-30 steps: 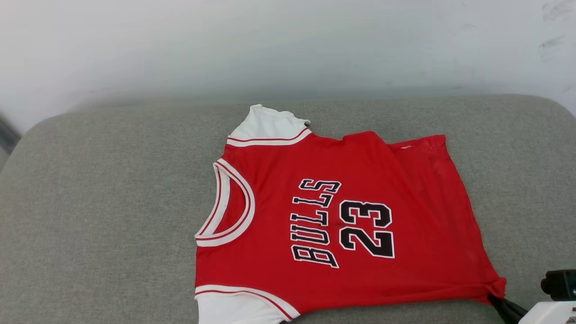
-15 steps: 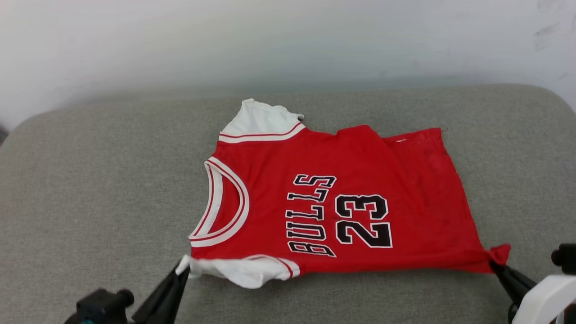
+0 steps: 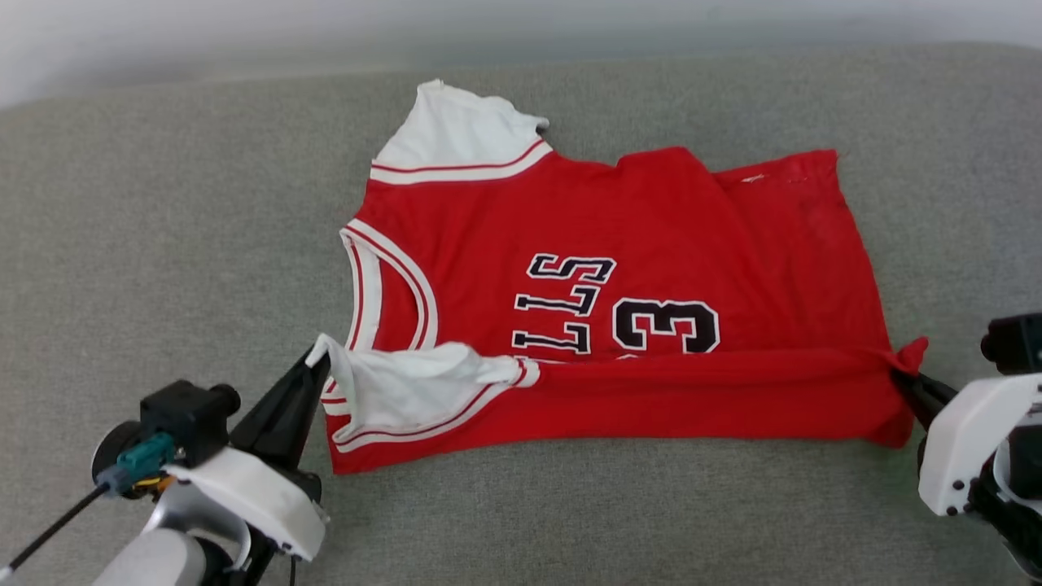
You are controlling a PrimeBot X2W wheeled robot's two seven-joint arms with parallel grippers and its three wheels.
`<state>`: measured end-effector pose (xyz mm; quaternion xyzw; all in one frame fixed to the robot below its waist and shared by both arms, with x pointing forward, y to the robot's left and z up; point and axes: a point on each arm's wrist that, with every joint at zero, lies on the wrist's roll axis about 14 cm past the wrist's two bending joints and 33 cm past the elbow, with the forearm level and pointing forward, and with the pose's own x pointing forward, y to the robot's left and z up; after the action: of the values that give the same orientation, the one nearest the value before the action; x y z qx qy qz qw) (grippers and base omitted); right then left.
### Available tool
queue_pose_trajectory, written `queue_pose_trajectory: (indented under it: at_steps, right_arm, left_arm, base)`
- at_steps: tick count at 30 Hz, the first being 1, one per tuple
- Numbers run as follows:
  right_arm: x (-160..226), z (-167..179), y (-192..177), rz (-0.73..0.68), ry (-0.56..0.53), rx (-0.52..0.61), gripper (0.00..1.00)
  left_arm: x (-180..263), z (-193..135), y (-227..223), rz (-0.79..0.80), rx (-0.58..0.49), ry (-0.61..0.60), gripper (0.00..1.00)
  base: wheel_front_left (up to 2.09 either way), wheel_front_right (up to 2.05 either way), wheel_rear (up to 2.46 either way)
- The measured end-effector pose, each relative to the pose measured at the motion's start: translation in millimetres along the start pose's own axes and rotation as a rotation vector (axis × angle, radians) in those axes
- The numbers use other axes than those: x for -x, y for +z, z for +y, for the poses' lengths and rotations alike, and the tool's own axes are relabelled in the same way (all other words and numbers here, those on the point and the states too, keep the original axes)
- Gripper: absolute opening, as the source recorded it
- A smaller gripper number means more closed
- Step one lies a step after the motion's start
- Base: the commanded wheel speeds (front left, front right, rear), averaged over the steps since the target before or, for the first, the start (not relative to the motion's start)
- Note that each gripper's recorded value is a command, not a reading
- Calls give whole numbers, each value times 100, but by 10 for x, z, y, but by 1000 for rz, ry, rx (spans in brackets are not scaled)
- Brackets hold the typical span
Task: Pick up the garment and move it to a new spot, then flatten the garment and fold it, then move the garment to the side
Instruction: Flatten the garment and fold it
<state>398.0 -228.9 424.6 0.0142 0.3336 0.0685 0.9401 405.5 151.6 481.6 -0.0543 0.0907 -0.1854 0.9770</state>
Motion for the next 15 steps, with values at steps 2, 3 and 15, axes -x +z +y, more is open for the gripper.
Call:
queue_pose_trajectory:
  at_steps: [2, 3, 15]
  right_arm:
    - [-107, -5, -47, 40, -2, 12, 0]
    - [-159, -12, -76, 59, -5, 17, 0]
    - [-487, 65, -198, 113, -10, 69, 100]
  left_arm:
    - [-92, 65, -83, 24, -2, 7, 0]
    - [-134, 86, -130, 36, -3, 7, 0]
    - [-329, 266, -572, 142, -28, 74, 100]
  base:
    - [0, 0, 0]
    - [0, 0, 0]
    - [0, 0, 0]
